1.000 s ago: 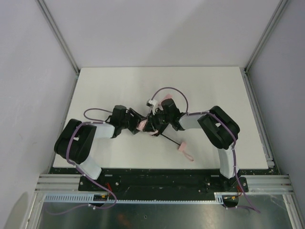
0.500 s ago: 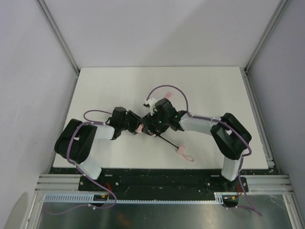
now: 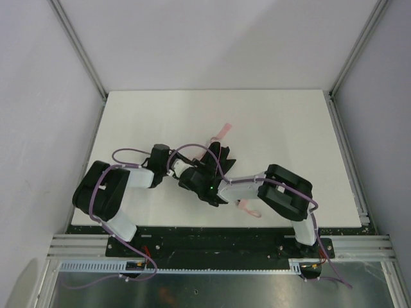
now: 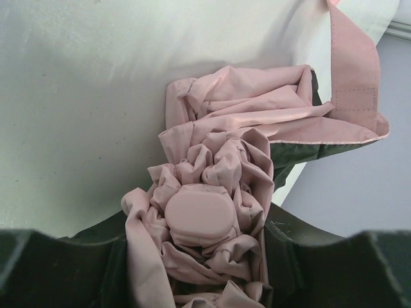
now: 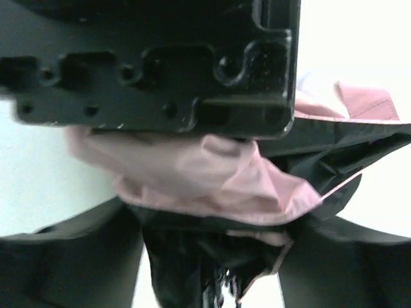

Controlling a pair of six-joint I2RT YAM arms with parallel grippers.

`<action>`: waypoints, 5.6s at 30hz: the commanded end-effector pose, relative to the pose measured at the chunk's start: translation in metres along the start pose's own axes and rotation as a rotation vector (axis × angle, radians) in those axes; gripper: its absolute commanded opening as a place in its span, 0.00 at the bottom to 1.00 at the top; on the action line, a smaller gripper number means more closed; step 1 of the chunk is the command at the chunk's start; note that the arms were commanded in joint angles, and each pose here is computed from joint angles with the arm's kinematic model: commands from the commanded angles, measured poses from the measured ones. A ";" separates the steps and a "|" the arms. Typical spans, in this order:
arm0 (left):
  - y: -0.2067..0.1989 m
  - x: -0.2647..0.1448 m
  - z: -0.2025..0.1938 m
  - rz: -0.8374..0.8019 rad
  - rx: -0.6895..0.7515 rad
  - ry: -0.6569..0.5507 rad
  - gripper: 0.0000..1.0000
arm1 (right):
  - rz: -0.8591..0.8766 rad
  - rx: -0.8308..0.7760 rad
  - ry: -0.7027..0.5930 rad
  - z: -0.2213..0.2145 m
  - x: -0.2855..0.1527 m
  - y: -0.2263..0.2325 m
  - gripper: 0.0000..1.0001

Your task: Put away the umbrella

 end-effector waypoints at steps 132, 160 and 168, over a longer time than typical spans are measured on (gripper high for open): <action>0.015 -0.017 -0.023 0.042 -0.041 -0.078 0.00 | -0.113 0.163 0.113 -0.018 0.029 0.005 0.58; 0.020 -0.098 -0.005 -0.158 0.215 -0.188 0.99 | 0.287 0.381 0.081 -0.034 0.033 -0.030 0.00; -0.015 -0.127 0.022 -0.207 0.081 -0.177 0.83 | 0.254 0.349 0.060 -0.029 0.028 -0.031 0.00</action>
Point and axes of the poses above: each gripper's point midway between its finger pads, its own x axis out along the fingers, its own y axis along the line the jaws close on, z = x × y, the point moved 10 cm from there along -x, back along the fingers, and after that the axes turned 12 degrees about x, right-handed, at the moved point
